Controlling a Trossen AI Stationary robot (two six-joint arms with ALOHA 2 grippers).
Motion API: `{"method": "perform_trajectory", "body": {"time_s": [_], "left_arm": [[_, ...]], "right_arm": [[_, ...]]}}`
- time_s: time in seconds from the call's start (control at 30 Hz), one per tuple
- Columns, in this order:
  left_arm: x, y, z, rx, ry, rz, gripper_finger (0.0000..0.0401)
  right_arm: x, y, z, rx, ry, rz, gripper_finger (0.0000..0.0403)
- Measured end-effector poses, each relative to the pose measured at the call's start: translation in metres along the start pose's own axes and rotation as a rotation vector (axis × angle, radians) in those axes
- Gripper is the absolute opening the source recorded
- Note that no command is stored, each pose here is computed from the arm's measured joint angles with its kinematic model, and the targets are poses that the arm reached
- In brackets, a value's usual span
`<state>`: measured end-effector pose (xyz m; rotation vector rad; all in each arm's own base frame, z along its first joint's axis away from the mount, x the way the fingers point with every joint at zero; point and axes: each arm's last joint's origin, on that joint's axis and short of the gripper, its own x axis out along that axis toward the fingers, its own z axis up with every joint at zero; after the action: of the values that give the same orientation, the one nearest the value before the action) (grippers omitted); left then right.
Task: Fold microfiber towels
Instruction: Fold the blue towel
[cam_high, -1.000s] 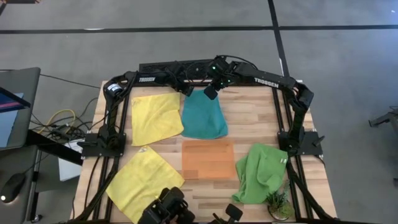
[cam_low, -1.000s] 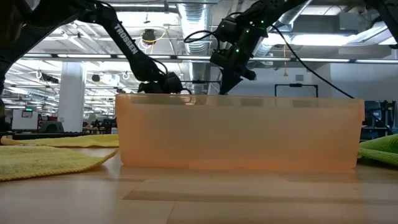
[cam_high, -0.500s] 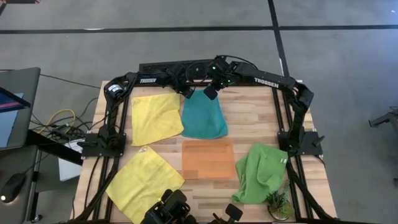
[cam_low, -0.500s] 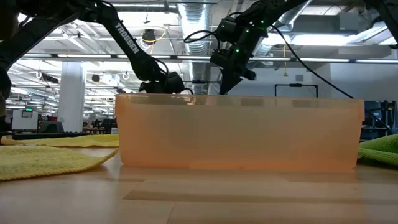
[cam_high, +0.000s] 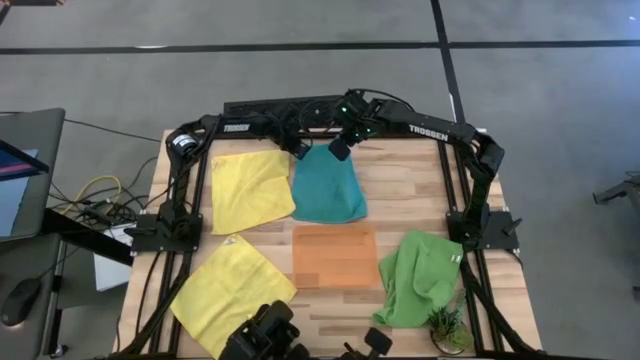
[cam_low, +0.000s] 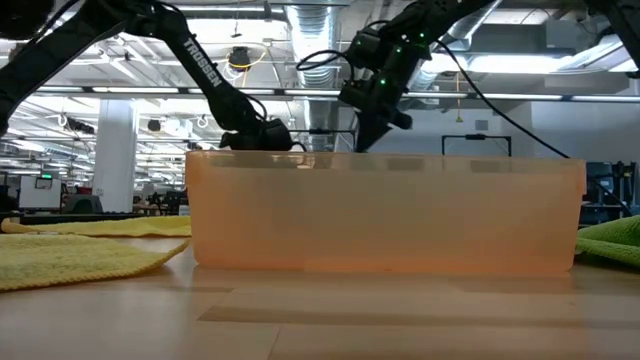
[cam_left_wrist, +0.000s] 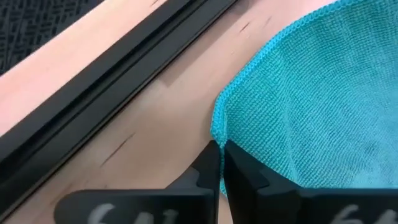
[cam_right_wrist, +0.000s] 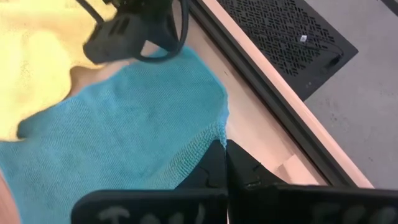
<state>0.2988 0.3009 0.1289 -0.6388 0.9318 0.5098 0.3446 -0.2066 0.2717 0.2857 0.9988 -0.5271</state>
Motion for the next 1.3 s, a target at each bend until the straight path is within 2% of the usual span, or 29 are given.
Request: {"method": "perform_trajectory", "body": {"time_s": [0.13,0.3,0.43,0.7,1.03,1.3], "left_arm": [[-0.008,0.001,-0.002,-0.012,0.023,0.012,0.0002],[-0.034,-0.006,0.007,0.029,-0.033,0.029,0.0001],[-0.043,-0.011,0.003,0.040,0.010,0.053,0.0001],[-0.049,-0.040,-0.004,0.121,0.063,0.060,0.0000],[-0.065,-0.076,0.001,0.169,-0.044,0.173,0.0000],[-0.062,-0.095,-0.003,0.167,-0.046,0.154,0.0000]], "right_arm": [[0.000,-0.005,-0.003,0.009,0.036,-0.007,0.0002],[0.000,-0.013,-0.005,0.026,0.057,-0.017,0.0002],[0.000,-0.019,-0.007,0.037,0.076,-0.025,0.0002],[-0.001,-0.019,-0.016,-0.045,0.165,-0.022,0.0002],[-0.007,-0.032,-0.017,-0.109,0.190,-0.226,0.0002],[-0.035,-0.038,-0.020,-0.184,0.185,-0.253,0.0002]]}}
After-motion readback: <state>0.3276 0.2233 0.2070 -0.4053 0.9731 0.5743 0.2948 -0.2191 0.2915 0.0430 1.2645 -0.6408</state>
